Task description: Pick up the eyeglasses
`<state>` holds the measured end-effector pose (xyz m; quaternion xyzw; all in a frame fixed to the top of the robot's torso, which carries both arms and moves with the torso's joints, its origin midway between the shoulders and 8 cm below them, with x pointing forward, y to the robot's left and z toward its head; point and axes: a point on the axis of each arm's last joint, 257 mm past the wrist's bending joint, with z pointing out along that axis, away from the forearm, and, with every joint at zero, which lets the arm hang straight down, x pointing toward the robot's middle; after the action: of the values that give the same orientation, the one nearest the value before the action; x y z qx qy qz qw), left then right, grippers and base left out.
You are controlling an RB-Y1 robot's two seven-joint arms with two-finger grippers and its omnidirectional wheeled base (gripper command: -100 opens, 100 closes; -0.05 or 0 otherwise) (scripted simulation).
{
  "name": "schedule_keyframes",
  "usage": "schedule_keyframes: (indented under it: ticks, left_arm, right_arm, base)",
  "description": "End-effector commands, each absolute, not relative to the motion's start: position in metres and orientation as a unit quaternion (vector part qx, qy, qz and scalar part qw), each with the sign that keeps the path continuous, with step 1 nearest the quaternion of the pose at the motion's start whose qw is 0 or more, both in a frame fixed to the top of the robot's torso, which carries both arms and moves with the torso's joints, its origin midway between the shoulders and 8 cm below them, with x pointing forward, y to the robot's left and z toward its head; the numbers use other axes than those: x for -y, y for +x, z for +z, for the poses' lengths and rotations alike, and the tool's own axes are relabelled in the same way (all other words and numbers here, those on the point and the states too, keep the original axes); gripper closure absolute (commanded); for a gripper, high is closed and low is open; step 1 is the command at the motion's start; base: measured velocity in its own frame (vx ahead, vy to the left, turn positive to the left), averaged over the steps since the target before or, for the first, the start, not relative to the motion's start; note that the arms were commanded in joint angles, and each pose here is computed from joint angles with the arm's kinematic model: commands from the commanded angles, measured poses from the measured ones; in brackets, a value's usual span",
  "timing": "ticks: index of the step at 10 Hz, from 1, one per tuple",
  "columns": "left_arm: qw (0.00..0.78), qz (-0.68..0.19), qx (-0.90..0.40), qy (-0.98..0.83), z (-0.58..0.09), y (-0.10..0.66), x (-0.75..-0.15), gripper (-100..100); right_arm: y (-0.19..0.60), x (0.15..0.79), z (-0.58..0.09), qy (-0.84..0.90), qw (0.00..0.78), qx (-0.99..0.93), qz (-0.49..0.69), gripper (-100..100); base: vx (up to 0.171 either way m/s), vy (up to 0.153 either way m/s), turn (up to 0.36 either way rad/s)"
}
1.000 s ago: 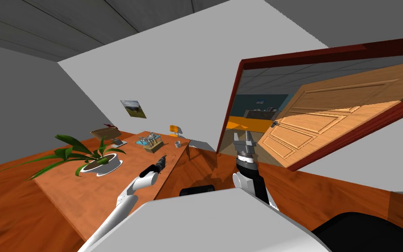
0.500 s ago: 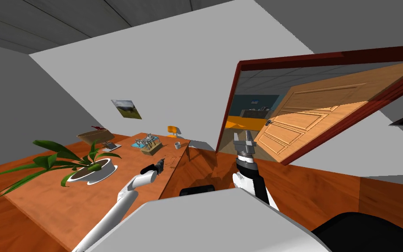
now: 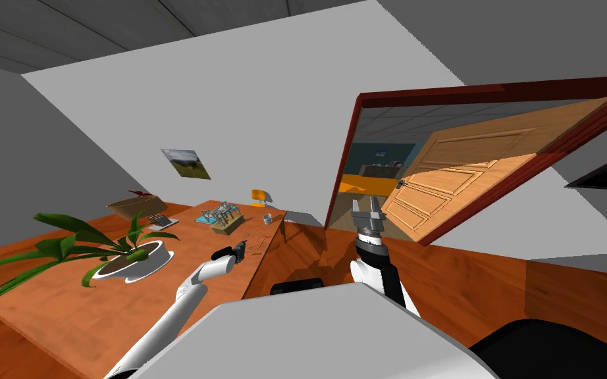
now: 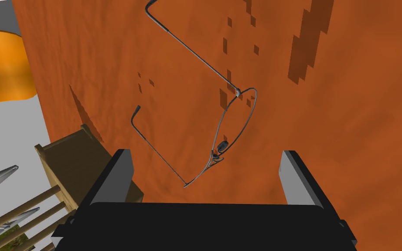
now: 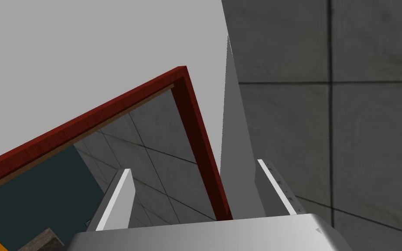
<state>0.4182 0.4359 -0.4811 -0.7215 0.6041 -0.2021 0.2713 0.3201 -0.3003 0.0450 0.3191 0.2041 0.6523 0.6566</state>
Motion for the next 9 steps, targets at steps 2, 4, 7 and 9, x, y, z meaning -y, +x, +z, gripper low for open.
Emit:
schedule_keyframes:
  ticks: [2,4,7,9]
  left_arm:
    - [0.265,-0.211,-0.626,-0.702,-0.482,0.420,-0.424,-100]
    - [0.261,-0.217,-0.647,-0.682,-0.483,0.420,-0.414,-100]
    - [0.254,-0.227,-0.666,-0.664,-0.484,0.419,-0.403,-100]
    - [0.249,-0.233,-0.685,-0.644,-0.485,0.417,-0.393,-100]
  right_arm:
    - [0.320,0.300,0.045,0.319,0.657,-0.204,0.652,0]
    - [0.320,0.300,0.045,0.319,0.657,-0.204,0.652,0]
    - [0.320,0.300,0.045,0.319,0.657,-0.204,0.652,0]
    - [0.320,0.300,0.045,0.319,0.657,-0.204,0.652,0]
  base:
    - [0.113,-0.023,0.259]
    - [0.147,-0.041,0.285]
    - [0.083,-0.031,0.166]
    - [0.125,-0.046,0.246]
